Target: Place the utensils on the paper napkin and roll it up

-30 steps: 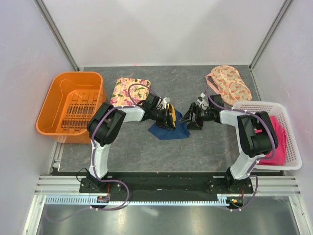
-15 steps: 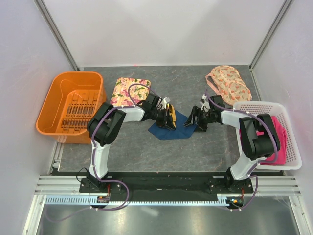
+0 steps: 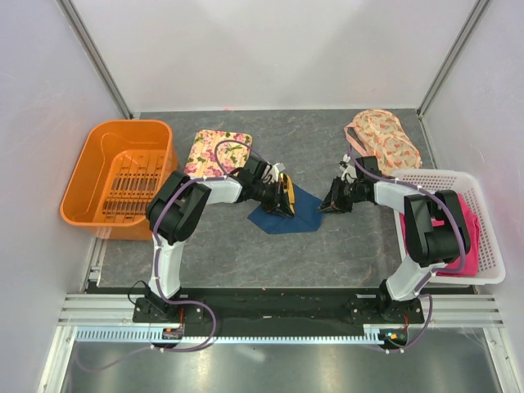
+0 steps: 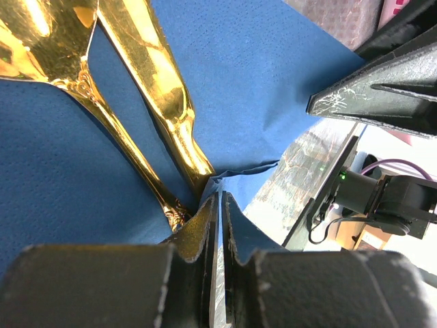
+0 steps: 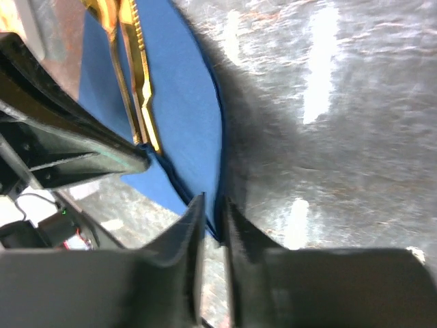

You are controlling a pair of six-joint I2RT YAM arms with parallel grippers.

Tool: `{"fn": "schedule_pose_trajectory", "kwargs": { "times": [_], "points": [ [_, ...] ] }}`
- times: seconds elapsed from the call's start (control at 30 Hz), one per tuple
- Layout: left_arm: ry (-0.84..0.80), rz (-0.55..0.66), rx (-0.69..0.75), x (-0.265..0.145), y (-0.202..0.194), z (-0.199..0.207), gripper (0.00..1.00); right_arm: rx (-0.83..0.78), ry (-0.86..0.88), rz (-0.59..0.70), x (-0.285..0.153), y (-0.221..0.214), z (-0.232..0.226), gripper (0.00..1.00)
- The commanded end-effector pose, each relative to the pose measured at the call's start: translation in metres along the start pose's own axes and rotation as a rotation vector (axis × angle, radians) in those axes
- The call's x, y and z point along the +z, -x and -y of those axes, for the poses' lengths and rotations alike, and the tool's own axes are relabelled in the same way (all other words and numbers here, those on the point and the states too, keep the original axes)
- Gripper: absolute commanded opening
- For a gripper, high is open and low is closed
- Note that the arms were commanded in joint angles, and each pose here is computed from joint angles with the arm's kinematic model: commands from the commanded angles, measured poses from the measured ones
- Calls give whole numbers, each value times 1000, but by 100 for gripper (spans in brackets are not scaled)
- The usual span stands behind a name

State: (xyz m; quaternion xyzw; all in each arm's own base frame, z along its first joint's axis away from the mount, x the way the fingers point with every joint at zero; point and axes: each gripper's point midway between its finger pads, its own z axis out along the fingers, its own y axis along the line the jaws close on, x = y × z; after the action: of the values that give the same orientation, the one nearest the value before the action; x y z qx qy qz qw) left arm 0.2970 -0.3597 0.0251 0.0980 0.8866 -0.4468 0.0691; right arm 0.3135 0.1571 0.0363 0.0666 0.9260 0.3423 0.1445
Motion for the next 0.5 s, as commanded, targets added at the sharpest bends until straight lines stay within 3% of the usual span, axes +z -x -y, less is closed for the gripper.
{"fn": "schedule_pose_trajectory", "kwargs": {
  "times": [0.0, 0.13, 0.47],
  "points": [
    [18, 17, 20, 2, 6, -3, 10, -36, 94, 6, -8, 9, -25, 10],
    [18, 17, 19, 2, 6, -2, 10, -8, 150, -10, -10, 6, -38, 0],
    [20, 17, 19, 2, 6, -3, 10, 55, 237, -49, 0, 0, -65, 0]
  ]
}}
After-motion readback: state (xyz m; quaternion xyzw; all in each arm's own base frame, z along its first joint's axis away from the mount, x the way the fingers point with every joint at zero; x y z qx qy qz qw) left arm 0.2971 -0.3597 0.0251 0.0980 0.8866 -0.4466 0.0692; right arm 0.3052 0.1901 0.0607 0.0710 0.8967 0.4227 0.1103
